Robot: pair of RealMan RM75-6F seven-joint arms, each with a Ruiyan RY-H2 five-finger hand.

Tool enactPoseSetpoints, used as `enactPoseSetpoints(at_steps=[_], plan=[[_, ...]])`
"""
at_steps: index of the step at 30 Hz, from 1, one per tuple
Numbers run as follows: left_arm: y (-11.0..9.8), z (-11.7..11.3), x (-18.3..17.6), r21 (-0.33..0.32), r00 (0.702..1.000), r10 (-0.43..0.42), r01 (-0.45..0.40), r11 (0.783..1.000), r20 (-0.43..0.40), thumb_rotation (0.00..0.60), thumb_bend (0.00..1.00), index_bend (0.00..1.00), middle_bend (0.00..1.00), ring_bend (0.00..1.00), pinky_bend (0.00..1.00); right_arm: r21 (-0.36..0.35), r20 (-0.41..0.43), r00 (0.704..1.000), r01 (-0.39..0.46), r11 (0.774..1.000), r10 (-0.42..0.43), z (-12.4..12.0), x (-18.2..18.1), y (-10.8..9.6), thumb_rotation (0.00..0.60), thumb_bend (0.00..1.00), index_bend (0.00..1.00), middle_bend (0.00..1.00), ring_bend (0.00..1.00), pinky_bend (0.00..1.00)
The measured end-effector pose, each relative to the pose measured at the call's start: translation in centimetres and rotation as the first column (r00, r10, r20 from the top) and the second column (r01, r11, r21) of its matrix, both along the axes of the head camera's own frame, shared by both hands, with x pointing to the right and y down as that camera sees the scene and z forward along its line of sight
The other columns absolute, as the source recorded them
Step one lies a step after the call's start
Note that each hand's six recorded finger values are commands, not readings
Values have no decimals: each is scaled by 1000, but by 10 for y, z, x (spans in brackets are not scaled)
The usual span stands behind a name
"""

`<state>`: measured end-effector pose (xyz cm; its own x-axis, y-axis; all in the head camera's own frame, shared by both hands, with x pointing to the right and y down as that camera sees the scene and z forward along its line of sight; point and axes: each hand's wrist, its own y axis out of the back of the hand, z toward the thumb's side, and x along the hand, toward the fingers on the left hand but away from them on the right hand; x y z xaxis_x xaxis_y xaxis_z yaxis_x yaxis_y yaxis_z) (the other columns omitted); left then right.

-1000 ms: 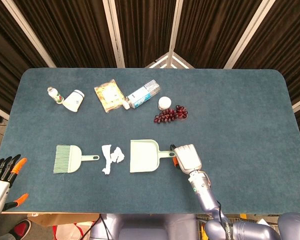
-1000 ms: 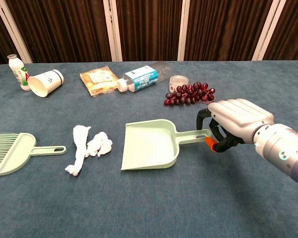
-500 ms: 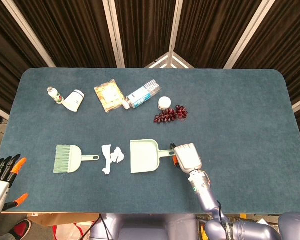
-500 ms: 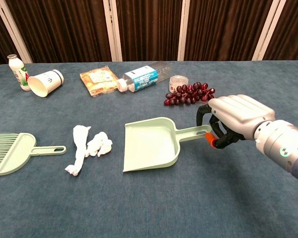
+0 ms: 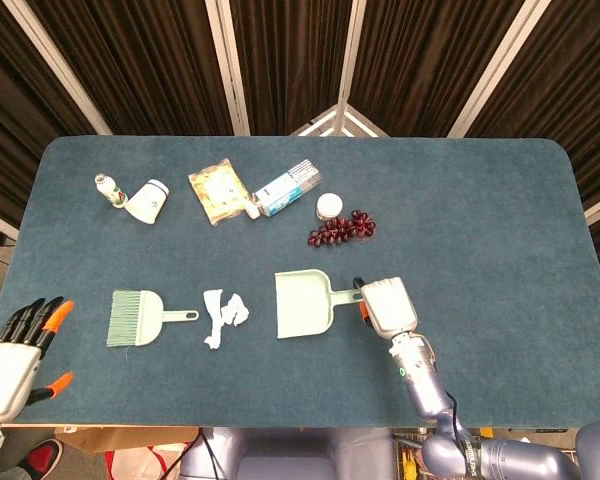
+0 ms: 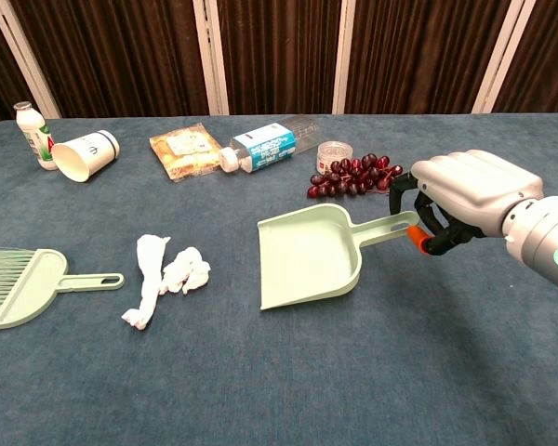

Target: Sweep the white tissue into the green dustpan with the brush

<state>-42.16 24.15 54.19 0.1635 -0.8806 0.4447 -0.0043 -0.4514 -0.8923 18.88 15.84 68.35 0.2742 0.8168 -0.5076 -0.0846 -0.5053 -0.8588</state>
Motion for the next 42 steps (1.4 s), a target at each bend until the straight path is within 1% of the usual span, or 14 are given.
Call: enactPoseSetpoints(at_steps=[1, 3, 7, 9, 12, 16, 18, 21, 24, 27, 29, 32, 37, 42], plan=[[-4, 2, 4, -4, 1000, 6, -6, 1000, 10, 600, 33, 50, 109, 82, 125, 1, 0, 1000, 1, 1000, -1, -1, 0, 0, 600, 523, 647, 747, 742, 813], [-14, 8, 13, -20, 999, 19, -18, 1000, 34, 600, 37, 54, 152, 134, 162, 3, 1, 1000, 1, 1000, -1, -3, 0, -1, 600, 523, 647, 747, 742, 813], [-34, 23, 28, -45, 996, 38, -34, 998, 84, 600, 63, 101, 317, 285, 320, 4, 1, 1000, 7, 1000, -7, -4, -1, 0, 600, 524, 647, 747, 742, 813], [-46, 33, 37, -49, 994, 47, -42, 998, 103, 600, 101, 146, 415, 393, 417, 7, 1, 1000, 7, 1000, -7, -5, -2, 2, 600, 524, 647, 747, 742, 813], [-61, 49, 53, -50, 992, 55, -50, 998, 117, 600, 138, 180, 501, 477, 491, 12, -2, 1000, 4, 1000, -4, -5, -4, 1, 600, 524, 647, 747, 742, 813], [-79, 67, 74, -49, 991, 59, -54, 997, 116, 600, 209, 225, 656, 613, 626, 19, -6, 1000, 0, 1000, 0, -7, -2, -2, 600, 525, 647, 747, 742, 813], [-87, 74, 85, -43, 991, 69, -64, 997, 119, 600, 236, 282, 739, 688, 700, 21, -10, 1000, -3, 1000, 3, -7, 0, -3, 600, 526, 648, 747, 742, 813], [-94, 82, 100, -38, 988, 88, -84, 996, 128, 600, 250, 371, 834, 782, 788, 25, -12, 1000, -7, 1000, 7, -7, 1, -6, 600, 528, 653, 747, 742, 813], [-97, 91, 113, -46, 985, 106, -101, 994, 136, 600, 263, 415, 886, 830, 836, 25, -12, 1000, -9, 1000, 9, -8, 1, -7, 600, 529, 653, 747, 742, 813], [-95, 99, 124, -66, 982, 122, -113, 991, 146, 600, 263, 440, 913, 861, 867, 19, -13, 1000, -12, 1000, 13, -6, 2, -6, 600, 529, 653, 747, 742, 813], [-94, 102, 127, -73, 980, 127, -117, 990, 150, 600, 263, 444, 921, 868, 875, 20, -14, 1000, -11, 1000, 11, -6, 2, -6, 600, 529, 654, 747, 742, 813], [-90, 111, 133, -103, 976, 135, -119, 988, 171, 600, 264, 439, 929, 871, 881, 20, -15, 1000, -9, 1000, 9, -6, 2, -7, 600, 529, 654, 747, 742, 813], [-84, 125, 132, -156, 968, 121, -88, 984, 221, 600, 273, 434, 930, 873, 892, 23, -15, 1000, -8, 1000, 9, -6, 2, -9, 600, 529, 653, 747, 742, 813], [-79, 137, 127, -199, 968, 87, -39, 979, 236, 600, 308, 439, 937, 879, 896, 24, -17, 1000, -14, 1000, 14, -6, 3, -10, 600, 532, 653, 747, 742, 813]])
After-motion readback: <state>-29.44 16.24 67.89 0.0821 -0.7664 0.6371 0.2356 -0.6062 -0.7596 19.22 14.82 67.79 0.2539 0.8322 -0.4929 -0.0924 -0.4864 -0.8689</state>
